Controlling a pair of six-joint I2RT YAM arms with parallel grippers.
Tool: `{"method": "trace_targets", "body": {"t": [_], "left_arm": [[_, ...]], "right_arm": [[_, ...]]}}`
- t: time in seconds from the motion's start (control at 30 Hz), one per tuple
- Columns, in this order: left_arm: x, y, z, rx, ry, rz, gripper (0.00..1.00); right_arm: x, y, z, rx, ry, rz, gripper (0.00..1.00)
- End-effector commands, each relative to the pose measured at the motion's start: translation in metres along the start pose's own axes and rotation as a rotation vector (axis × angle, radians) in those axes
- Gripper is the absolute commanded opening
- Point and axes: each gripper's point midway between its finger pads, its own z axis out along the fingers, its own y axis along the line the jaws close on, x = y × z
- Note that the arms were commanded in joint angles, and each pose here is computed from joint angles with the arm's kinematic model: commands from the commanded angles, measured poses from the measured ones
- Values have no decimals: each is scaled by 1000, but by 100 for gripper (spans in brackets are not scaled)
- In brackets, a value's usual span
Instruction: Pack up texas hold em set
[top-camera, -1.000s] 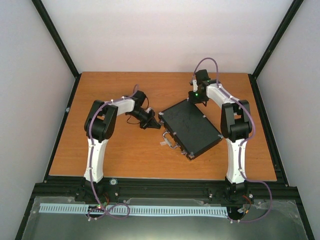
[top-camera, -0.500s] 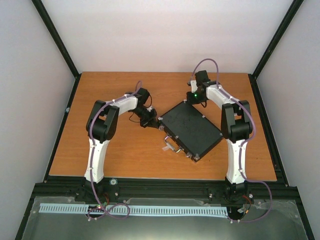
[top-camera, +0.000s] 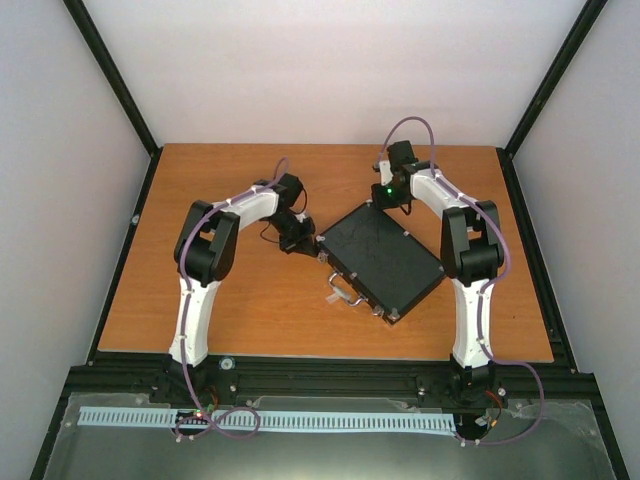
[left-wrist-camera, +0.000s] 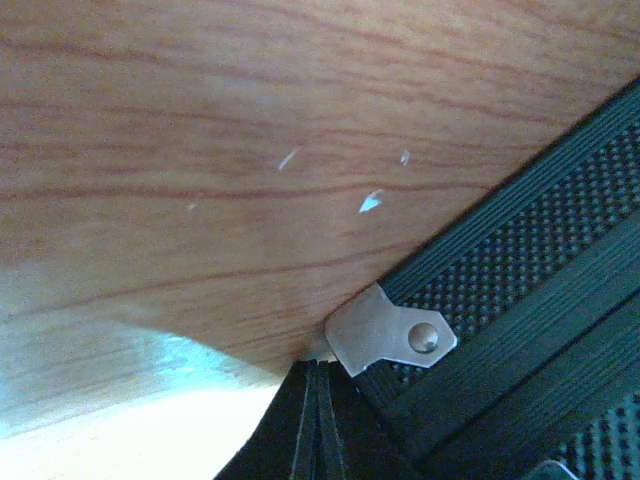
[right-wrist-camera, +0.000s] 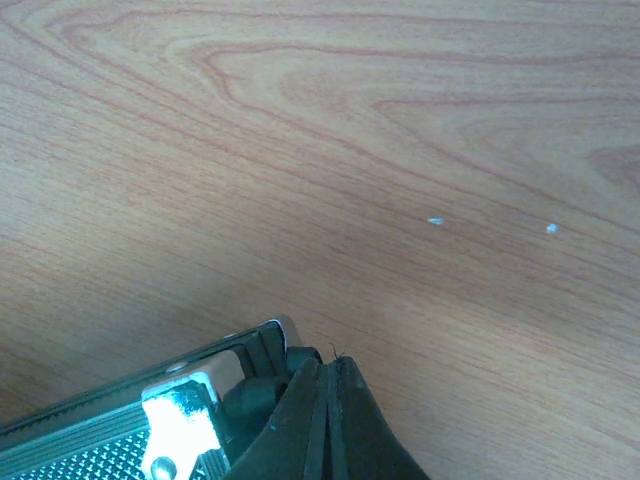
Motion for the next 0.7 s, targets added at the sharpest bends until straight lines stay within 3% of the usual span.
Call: {"method": "trace_targets", "body": {"t": [0.0, 0.13, 0.37, 0.47, 0.67], "left_arm": [[-62, -35, 1, 33, -308, 333, 1], [-56, -4, -25, 31, -334, 302, 1], [-37, -13, -67, 83, -447, 406, 1], [-46, -2, -62, 38, -442, 364, 1], [-65, -9, -29, 174, -387, 254, 1]], "right_arm": [[126, 171, 10, -435, 479, -26, 3], [114, 169, 10, -425, 453, -27, 3], [83, 149, 10, -297, 356, -33, 3], [69, 139, 9, -240, 318, -35, 3], [40, 144, -23, -229, 215, -82, 3]]}}
